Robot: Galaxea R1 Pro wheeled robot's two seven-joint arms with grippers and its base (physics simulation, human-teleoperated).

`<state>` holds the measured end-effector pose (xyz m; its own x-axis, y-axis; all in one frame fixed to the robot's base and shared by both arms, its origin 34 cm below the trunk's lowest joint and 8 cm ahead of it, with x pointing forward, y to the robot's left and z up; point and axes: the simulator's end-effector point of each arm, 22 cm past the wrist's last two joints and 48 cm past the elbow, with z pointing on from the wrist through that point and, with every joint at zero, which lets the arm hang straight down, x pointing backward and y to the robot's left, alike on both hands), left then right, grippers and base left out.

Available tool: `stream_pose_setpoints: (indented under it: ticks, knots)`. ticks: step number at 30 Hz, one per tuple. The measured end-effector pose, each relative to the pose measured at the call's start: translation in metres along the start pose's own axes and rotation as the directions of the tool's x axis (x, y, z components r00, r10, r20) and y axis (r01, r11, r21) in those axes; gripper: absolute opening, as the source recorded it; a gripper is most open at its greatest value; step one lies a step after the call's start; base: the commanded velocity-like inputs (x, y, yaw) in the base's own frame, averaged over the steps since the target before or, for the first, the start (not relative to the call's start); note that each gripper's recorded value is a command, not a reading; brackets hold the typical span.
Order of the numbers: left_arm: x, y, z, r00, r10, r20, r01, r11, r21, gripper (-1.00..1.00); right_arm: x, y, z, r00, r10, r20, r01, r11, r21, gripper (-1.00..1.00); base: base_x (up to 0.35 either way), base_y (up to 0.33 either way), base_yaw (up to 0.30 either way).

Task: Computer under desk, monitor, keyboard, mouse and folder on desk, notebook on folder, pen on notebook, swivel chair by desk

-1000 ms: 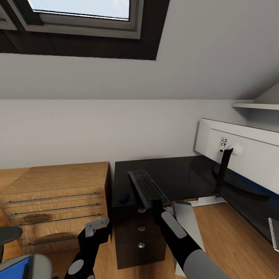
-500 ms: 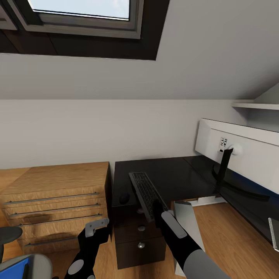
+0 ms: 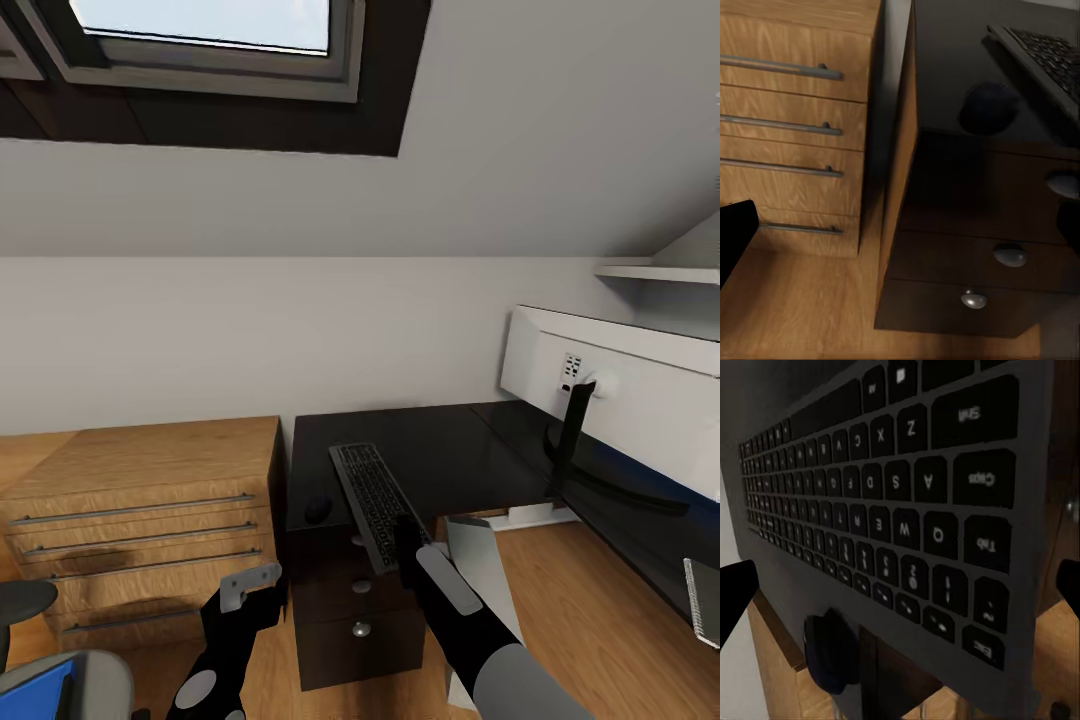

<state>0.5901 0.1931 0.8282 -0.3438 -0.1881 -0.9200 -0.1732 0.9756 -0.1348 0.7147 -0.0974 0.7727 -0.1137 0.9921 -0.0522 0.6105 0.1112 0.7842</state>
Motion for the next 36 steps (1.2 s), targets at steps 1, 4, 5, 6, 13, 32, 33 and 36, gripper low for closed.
stream_pose_setpoints:
  ticks: [1, 4, 5, 6, 13, 32, 33, 36]
  knots:
    - [0.0, 0.0, 0.0, 1.0, 0.0, 0.0, 0.0, 1.0, 0.0, 1.0, 0.0, 0.0, 0.0, 1.0, 0.0, 0.0, 0.0, 1.0, 0.0, 1.0, -0.147, -0.184, 0.0]
    - [-0.0001, 0.0, -0.0001, 1.0, 0.0, 0.0, 0.0, 1.0, 0.0, 1.0, 0.0, 0.0002, -0.0001, 1.0, 0.0, 0.0, 0.0, 1.0, 0.0, 1.0, -0.08, -0.11, 0.0]
    - [-0.0001, 0.0, -0.0002, 1.0, 0.0, 0.0, 0.0, 1.0, 0.0, 1.0, 0.0, 0.0003, -0.0002, 1.0, 0.0, 0.0, 0.0, 1.0, -0.001, 1.0, -0.039, -0.054, 0.0]
    - [-0.0001, 0.0, -0.0002, 1.0, 0.0, 0.0, 0.0, 1.0, 0.0, 1.0, 0.0, 0.0003, -0.0002, 1.0, 0.0, 0.0, 0.0, 1.0, -0.001, 1.0, -0.025, -0.034, 0.0]
    - [-0.0002, 0.0, -0.0002, 1.0, 0.0, 0.001, 0.0, 1.0, 0.0, 1.0, 0.0, 0.0004, -0.0003, 1.0, 0.0, 0.0, 0.0, 1.0, -0.002, 1.0, -0.005, -0.171, 0.0]
    - [0.0004, -0.0001, -0.0001, 1.0, 0.001, -0.001, -0.001, 1.0, 0.001, 1.0, -0.0015, 0.0019, -0.0001, 1.0, 0.003, 0.003, -0.003, 1.0, -0.008, 1.0, 0.0, -0.223, 0.0]
    - [0.0004, -0.0001, -0.0001, 1.0, 0.001, -0.001, -0.001, 1.0, 0.001, 1.0, -0.0016, 0.0019, -0.0001, 1.0, 0.003, 0.003, -0.003, 1.0, -0.008, 1.0, 0.0, -0.325, 0.0]
    - [0.0005, -0.0001, -0.0001, 1.0, 0.001, -0.001, -0.001, 1.0, 0.001, 1.0, -0.0021, 0.0019, 0.0, 1.0, 0.005, 0.004, -0.005, 1.0, -0.007, 1.0, 0.0, -0.233, 0.0]
